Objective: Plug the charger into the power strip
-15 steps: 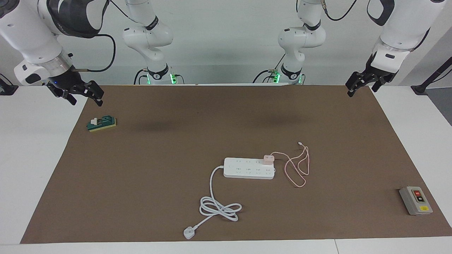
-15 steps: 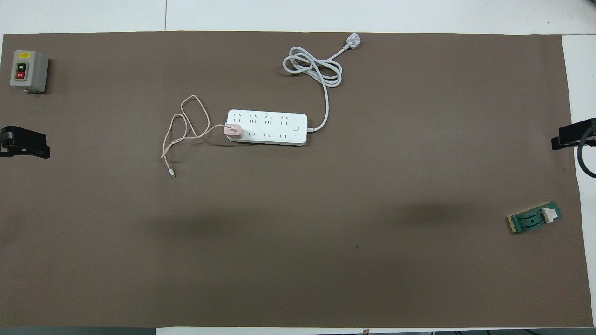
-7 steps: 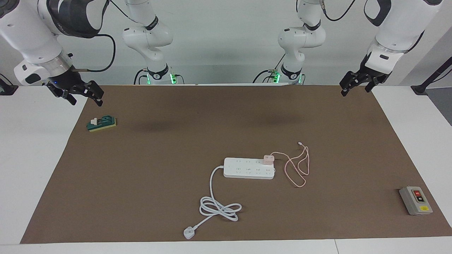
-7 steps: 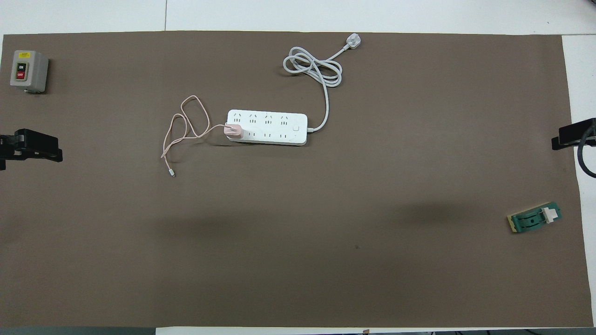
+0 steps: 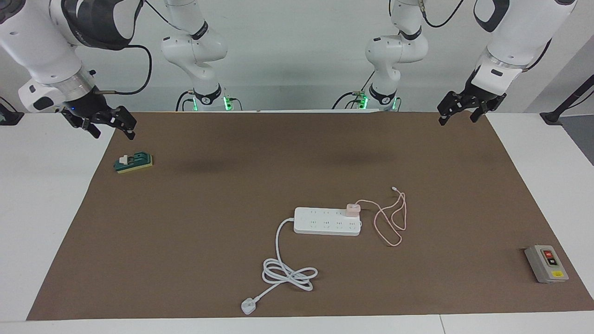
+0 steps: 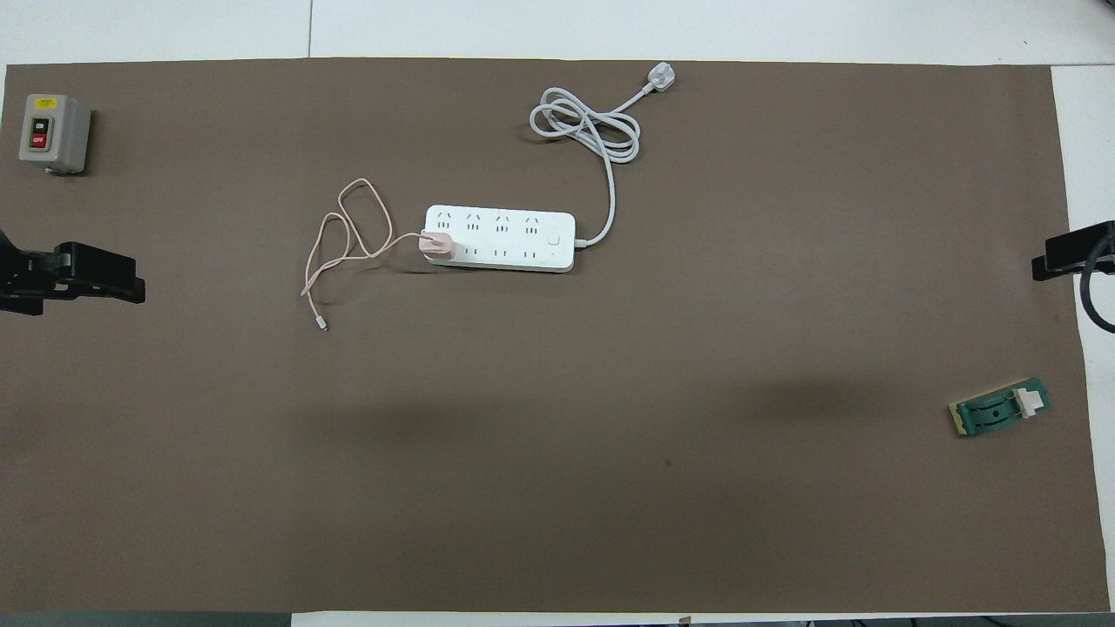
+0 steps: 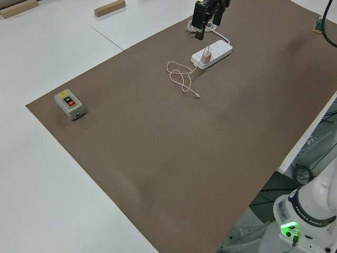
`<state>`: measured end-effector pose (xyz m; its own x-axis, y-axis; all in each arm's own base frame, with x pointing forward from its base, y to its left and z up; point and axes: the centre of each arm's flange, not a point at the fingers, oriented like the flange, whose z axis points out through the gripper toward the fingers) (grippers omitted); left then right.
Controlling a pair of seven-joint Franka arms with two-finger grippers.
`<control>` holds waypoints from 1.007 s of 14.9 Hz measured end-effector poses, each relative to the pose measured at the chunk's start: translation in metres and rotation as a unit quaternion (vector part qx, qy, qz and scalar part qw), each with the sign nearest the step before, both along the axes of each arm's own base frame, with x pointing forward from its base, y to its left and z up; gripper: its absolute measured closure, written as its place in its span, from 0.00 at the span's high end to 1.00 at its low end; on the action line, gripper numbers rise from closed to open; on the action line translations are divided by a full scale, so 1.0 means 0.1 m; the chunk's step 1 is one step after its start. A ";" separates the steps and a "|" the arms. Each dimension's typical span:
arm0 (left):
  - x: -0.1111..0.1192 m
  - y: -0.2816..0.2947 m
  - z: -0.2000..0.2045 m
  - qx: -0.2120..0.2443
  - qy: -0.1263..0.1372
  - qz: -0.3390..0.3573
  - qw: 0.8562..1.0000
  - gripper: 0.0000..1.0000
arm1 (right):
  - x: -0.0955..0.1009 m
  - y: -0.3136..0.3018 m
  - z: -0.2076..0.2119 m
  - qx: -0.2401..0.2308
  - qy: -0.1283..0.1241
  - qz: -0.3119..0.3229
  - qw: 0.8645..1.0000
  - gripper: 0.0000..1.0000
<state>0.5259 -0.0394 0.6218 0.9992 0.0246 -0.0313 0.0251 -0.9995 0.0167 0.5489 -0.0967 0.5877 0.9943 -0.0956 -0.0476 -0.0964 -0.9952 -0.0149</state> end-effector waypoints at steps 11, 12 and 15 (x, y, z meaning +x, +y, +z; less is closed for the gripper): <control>0.00 -0.01 0.00 0.000 0.000 -0.008 1.000 1.00 | 0.00 0.00 0.00 0.000 0.000 0.000 1.000 1.00; 0.00 -0.02 0.00 0.000 0.000 -0.009 1.000 1.00 | 0.00 0.00 0.00 0.000 0.000 0.000 1.000 1.00; -0.01 -0.06 -0.01 0.000 0.003 -0.013 1.000 1.00 | 0.00 0.00 0.00 0.000 0.000 0.000 1.000 1.00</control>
<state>0.5248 -0.0453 0.6210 0.9993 -0.0019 -0.0373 -0.0013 -0.9999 0.0165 0.5489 -0.0967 0.5877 0.9943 -0.0956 -0.0476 -0.0964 -0.9952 -0.0149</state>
